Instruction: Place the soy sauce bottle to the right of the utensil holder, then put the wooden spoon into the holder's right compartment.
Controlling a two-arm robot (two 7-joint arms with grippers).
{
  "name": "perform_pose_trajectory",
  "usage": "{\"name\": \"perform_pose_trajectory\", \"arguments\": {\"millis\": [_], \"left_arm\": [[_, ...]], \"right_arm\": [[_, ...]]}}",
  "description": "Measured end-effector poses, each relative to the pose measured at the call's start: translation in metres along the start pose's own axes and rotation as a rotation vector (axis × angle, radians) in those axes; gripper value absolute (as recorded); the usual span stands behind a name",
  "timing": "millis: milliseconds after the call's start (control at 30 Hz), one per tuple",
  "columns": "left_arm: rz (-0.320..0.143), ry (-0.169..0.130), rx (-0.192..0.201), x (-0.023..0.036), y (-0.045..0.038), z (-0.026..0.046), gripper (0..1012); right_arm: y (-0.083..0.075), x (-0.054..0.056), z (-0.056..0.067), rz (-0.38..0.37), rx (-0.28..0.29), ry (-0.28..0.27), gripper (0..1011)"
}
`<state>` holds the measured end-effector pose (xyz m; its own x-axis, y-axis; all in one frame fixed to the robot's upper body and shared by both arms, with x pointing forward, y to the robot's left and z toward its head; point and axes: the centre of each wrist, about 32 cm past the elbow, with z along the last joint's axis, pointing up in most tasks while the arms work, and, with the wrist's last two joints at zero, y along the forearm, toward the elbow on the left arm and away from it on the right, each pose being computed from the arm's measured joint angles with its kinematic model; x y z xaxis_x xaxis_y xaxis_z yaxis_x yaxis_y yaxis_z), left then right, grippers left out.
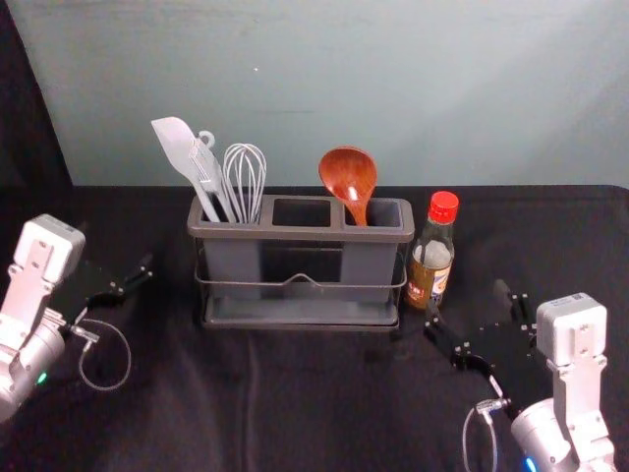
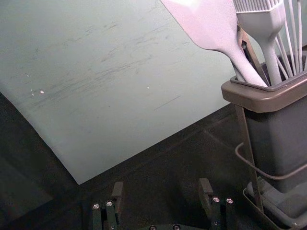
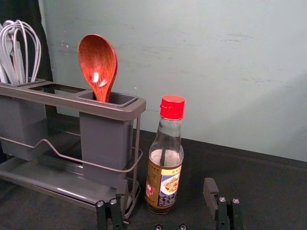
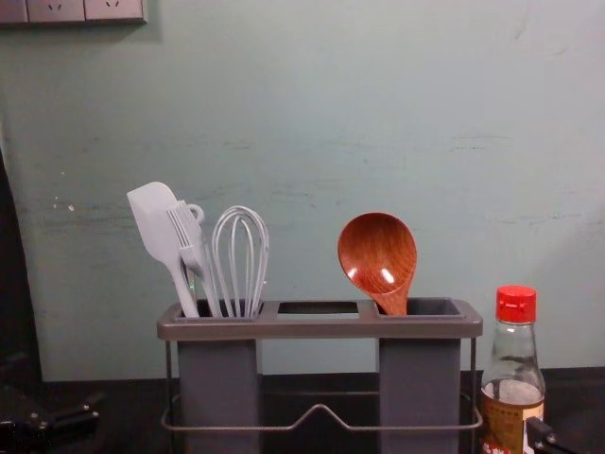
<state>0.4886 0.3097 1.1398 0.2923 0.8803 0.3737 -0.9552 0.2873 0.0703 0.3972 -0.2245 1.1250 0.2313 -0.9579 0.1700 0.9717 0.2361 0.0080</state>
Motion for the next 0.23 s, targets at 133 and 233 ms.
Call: {"name": "perform_pose_trajectory", "arguments": {"millis": [133, 233], "left_arm": [[0.0, 0.0, 0.0, 0.0, 0.0, 0.0, 1011], [0.0, 0.0, 0.0, 0.0, 0.0, 0.0, 1011]], "right_arm": [[0.0, 0.0, 0.0, 0.0, 0.0, 0.0, 1004], [0.0, 0.0, 0.0, 0.0, 0.0, 0.0, 1004]]}}
